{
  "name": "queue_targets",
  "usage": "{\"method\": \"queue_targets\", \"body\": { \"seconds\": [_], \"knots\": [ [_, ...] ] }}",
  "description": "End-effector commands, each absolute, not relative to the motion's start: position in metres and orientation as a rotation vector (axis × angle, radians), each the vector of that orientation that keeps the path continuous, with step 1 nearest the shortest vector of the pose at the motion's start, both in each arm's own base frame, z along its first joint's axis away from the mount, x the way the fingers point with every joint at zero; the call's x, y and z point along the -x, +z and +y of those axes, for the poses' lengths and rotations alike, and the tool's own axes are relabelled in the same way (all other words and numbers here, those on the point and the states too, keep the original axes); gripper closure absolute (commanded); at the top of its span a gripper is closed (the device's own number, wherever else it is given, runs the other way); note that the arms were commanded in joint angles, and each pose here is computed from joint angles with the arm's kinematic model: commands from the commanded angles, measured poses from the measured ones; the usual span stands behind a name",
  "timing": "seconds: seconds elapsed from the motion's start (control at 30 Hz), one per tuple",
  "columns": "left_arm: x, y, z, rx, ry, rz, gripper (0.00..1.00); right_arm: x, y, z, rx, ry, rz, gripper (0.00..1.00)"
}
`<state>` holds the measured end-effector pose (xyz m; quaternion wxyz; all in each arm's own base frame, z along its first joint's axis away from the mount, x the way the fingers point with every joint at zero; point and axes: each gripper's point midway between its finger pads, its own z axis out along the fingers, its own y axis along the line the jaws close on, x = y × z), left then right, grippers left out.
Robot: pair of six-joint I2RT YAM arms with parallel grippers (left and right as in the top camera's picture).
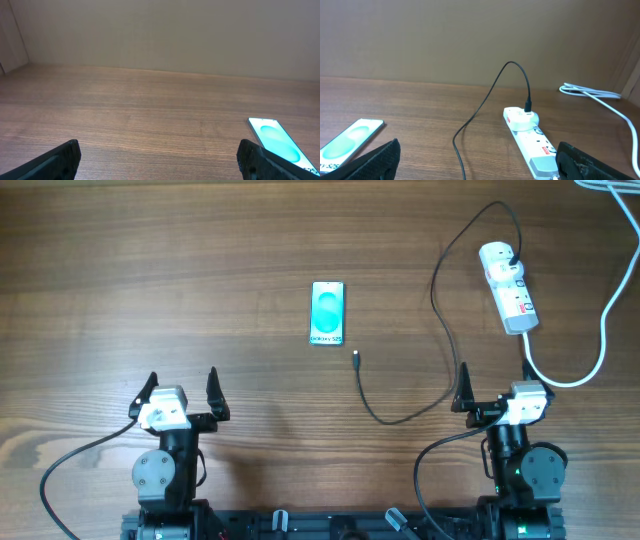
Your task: Plug charger to phone and switch on socket
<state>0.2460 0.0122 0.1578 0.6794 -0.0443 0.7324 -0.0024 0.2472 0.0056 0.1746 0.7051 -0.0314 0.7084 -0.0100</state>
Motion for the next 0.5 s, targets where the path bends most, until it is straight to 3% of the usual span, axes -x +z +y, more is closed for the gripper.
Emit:
{"method": "queue_targets", "body": {
  "seconds": [0.0, 0.47],
  "knots": [
    [-0.2461, 0.1569, 0.0094, 0.093, -0.023, 1.642, 0.00, -0.2473, 0.1738, 0.0063, 0.086, -0.034, 1.574, 0.00],
    [-0.2461, 0.1575, 0.0090, 0.092, -0.026, 1.640, 0.00, -0.2473, 0.1738, 0.0063, 0.086, -0.034, 1.574, 0.00]
  ]
}}
